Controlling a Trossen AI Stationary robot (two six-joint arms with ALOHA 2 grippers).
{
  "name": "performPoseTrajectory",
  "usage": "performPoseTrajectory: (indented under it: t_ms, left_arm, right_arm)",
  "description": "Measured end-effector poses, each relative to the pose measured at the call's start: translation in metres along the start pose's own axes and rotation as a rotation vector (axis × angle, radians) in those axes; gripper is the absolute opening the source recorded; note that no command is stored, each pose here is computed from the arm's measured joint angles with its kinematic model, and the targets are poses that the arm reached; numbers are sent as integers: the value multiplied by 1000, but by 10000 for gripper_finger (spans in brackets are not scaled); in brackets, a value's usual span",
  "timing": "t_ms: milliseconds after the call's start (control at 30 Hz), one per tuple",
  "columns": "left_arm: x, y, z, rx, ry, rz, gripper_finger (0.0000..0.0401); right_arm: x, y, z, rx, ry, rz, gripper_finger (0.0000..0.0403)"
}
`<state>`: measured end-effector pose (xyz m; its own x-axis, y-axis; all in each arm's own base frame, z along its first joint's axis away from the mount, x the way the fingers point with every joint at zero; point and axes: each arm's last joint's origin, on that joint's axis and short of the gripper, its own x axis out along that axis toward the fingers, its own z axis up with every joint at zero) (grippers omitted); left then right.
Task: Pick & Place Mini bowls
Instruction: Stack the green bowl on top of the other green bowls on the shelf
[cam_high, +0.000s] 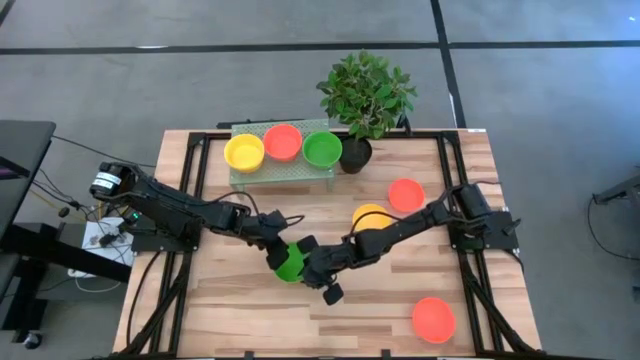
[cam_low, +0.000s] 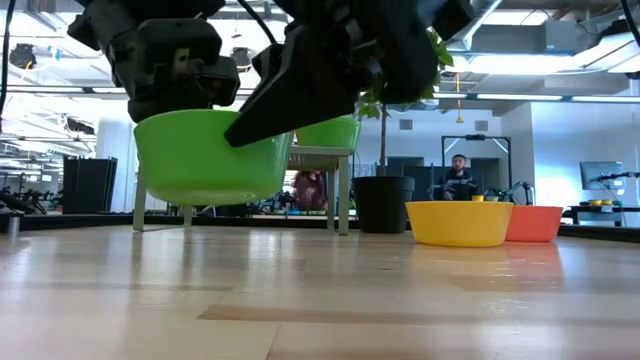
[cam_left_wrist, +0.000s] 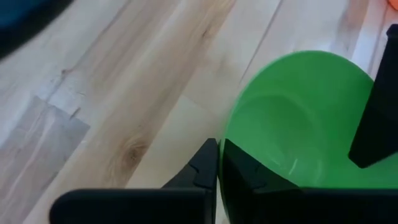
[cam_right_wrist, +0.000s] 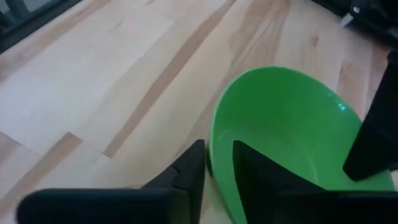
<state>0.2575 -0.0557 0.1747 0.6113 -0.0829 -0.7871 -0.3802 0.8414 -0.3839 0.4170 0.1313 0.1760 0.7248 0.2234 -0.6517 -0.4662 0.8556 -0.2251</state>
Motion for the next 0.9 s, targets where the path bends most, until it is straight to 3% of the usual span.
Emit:
performPoseTrajectory:
  t_ms: [267, 500, 700, 900]
  left_arm:
    - [0, -2, 2, 29, -27, -11, 40]
    - [-5, -6, 8, 108, -106, -38, 85]
    - [-42, -12, 19, 184, -283, -68, 92]
    - [-93, -15, 23, 256, -484, -101, 92]
  right_arm:
    - [0, -5, -2, 40, 4, 2, 8]
    - [0, -3, -2, 159, 7, -3, 10]
    - [1, 3, -4, 271, 48, -23, 8]
    - [-11, 12, -5, 240, 163, -154, 5]
